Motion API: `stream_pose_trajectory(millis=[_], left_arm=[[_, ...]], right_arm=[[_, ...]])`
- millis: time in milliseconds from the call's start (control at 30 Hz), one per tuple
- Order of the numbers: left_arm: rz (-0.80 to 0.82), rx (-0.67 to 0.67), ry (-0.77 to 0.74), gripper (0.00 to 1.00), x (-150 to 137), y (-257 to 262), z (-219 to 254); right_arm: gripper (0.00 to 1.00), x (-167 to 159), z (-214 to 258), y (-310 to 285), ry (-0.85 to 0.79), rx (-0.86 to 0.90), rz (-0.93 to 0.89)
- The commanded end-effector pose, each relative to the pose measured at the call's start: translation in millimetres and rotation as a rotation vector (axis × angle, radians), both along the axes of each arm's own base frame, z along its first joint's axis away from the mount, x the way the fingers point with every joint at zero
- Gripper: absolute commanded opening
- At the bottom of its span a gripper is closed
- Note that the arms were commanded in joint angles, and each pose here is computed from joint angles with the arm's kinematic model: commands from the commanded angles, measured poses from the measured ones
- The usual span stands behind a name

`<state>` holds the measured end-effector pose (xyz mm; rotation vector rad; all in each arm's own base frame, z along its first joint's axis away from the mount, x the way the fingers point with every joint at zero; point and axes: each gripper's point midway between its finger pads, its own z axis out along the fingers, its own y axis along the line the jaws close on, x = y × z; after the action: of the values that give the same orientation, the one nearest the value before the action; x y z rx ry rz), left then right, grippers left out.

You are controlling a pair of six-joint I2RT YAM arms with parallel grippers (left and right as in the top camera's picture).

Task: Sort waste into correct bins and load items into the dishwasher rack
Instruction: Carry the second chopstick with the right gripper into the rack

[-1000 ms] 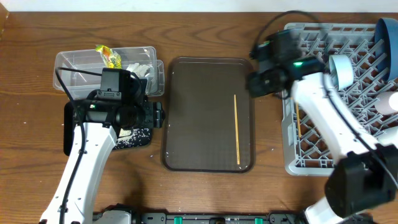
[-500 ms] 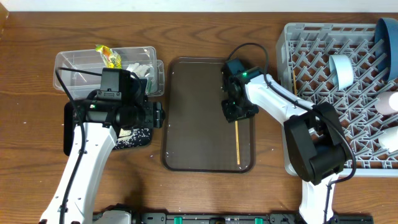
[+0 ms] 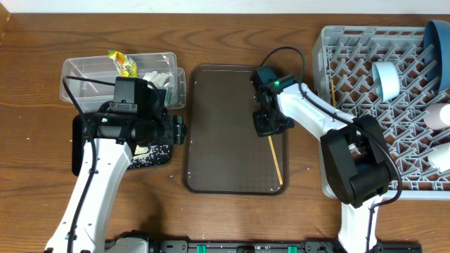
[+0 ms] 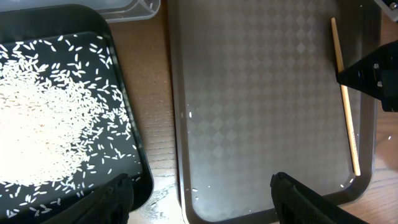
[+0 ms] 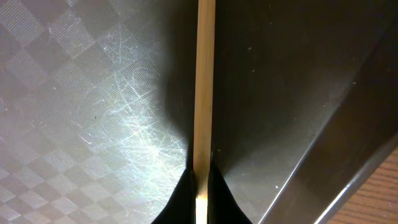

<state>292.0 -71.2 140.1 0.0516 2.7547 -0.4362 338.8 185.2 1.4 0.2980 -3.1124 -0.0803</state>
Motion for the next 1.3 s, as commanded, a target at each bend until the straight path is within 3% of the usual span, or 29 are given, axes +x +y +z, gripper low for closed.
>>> stream_pose_trajectory(millis=[0, 267, 433, 733, 1000, 1100, 1267], left_arm=[[0.007, -0.002, -0.001, 0.74, 0, 1, 1], [0.007, -0.002, -0.001, 0.74, 0, 1, 1], [0.007, -0.002, -0.002, 0.74, 0, 1, 1], [0.007, -0.002, -0.001, 0.74, 0, 1, 1], [0.007, -0.003, -0.002, 0.74, 0, 1, 1], [0.007, -0.003, -0.002, 0.74, 0, 1, 1], [0.007, -0.002, -0.001, 0.74, 0, 1, 1]], right_arm=[[0.01, 13, 12, -5, -0.021, 0.018, -0.017], [0.01, 72, 129, -47, -0.310, 0.097, 0.000], [0.01, 90, 169, -115, -0.436, 0.012, -0.105], [0.01, 84, 143, -194, -0.346, -0.057, -0.250], [0.01, 75, 102, -190, -0.265, -0.026, -0.212], [0.16, 79, 100, -190, -0.283, -0.023, -0.211], [0.23, 89, 111, -190, -0.334, -0.018, -0.217]])
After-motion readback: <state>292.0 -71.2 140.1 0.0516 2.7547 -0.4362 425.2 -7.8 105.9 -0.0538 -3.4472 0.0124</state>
